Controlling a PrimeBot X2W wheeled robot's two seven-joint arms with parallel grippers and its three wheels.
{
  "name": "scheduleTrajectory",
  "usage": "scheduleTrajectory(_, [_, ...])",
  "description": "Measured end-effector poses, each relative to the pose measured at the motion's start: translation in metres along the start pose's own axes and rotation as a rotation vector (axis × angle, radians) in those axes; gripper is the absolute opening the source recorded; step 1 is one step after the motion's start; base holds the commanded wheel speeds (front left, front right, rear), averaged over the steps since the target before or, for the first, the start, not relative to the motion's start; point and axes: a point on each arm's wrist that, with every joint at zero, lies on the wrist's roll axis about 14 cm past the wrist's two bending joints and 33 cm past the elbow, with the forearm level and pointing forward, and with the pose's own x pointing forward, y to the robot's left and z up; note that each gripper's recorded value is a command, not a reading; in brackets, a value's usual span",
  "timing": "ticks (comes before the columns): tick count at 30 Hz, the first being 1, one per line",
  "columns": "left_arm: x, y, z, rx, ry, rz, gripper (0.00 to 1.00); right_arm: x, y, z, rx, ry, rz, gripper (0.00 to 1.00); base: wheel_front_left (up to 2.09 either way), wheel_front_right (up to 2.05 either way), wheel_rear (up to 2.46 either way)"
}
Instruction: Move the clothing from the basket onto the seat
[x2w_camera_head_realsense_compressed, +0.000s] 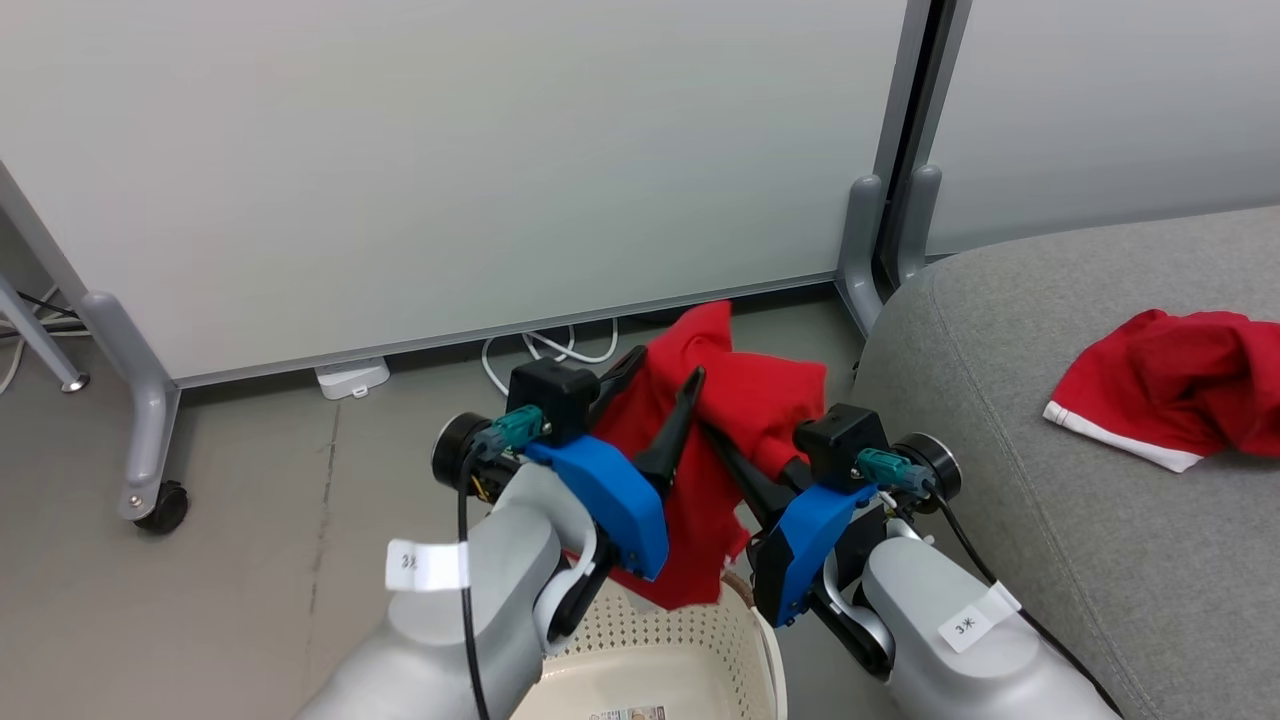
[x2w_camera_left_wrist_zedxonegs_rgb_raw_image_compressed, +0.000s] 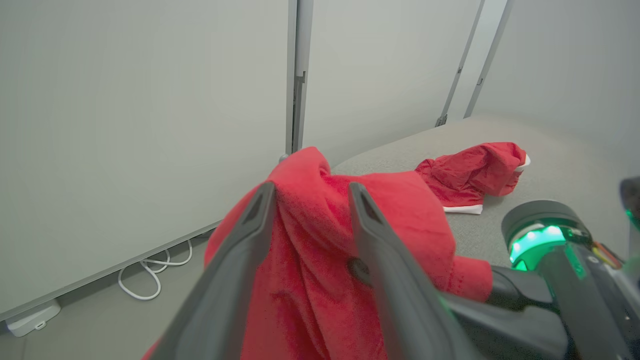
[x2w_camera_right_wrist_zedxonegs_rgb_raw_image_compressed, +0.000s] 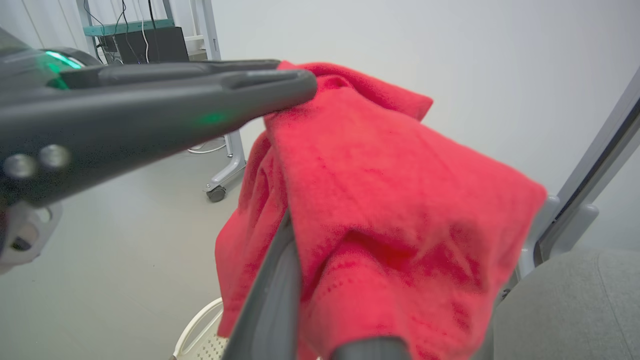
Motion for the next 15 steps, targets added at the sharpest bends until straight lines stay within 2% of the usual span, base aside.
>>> scheduleTrajectory(5, [-0.014,0.001,-0.01,-0.028,-0.017,0.003,1.0,-0.001,-0.003,0.004,-0.009,-0.018,-0.008,0.0,0.0,0.0,0.0])
scheduleTrajectory(15, [-0.058,0.024,-0.036,-0.057,-0.046,0.094,1.0,-0.001,-0.013,0.008,-0.003,-0.05,-0.041,0.0,0.0,0.0,0.0])
